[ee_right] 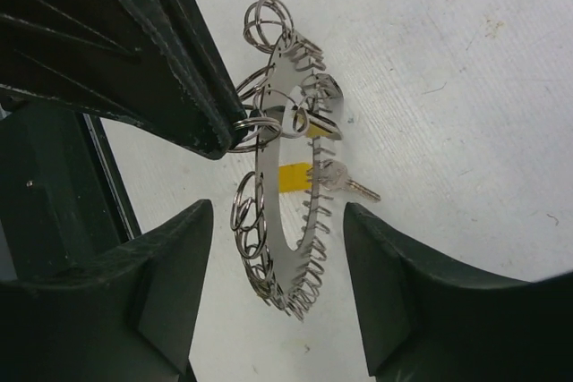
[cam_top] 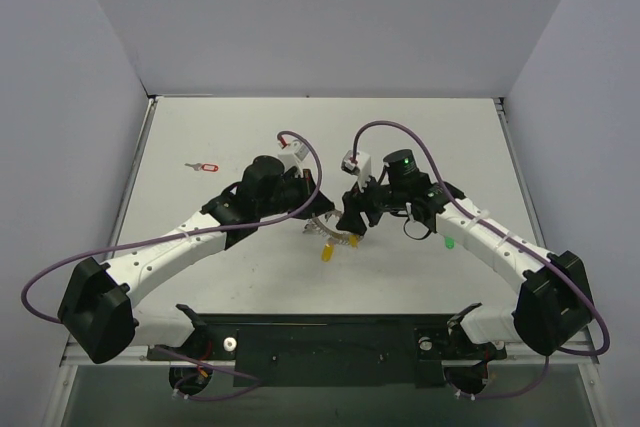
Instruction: Put the keys on the keyring
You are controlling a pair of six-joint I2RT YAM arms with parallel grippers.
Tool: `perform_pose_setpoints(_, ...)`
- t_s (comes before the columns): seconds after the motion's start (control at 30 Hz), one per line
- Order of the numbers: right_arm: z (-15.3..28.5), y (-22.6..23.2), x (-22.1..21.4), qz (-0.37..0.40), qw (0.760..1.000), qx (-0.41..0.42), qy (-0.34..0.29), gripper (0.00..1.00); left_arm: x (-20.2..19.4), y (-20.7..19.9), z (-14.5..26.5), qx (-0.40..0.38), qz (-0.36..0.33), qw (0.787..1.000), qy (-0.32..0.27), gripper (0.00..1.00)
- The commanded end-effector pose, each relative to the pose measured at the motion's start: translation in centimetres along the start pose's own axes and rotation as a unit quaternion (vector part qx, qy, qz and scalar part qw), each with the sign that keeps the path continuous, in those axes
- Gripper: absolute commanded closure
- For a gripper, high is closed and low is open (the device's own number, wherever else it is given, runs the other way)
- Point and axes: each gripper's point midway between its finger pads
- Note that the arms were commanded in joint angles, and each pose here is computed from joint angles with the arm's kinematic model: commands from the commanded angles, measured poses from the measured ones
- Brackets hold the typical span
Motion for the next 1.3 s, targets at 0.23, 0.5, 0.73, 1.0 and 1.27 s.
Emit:
perform_pose_setpoints(0.23, -0.7, 0.5, 0.8, -0.008, 1.000, 0.006, -0.018, 0.68, 2.9, -1.7, 0.1, -0.026, 0.010, 0.998, -0.063, 1.00)
perform_pose_setpoints(0.5, -0.5, 1.3, 0.3, 0.001, 1.000, 0.029, -0.012, 0.91, 2.1, -1.3, -0.3, -0.027, 0.021, 0.998, -0.059, 1.00)
perform_pose_setpoints(0.73, -0.4, 2.0, -0.3, -0.009, 0.998, 0.058, -0.008, 1.00, 1.9, -1.3, -0.2, -0.034, 0.034, 0.997, -0.068, 1.00)
perform_pose_setpoints(1.0, 0.0, 2.1, -0.3, -0.032, 0.996, 0.084, -0.027, 1.00, 2.6, -0.6, 1.1, -0.034, 0.040, 0.992, -0.119, 0.63)
perform_pose_setpoints(1.27, -0.3, 2.1, -0.3, -0.058, 0.993, 0.098, -0.036, 1.00, 2.6, 0.9, 5.9, -0.011, -0.099, 0.969, -0.225, 0.50)
Point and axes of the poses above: each gripper's point midway between its finger pads, its own z axis back along the fingers, its own y axis along the line the jaws close on, x = y × z, and after that the axes turned 11 degrees about -z, right-handed
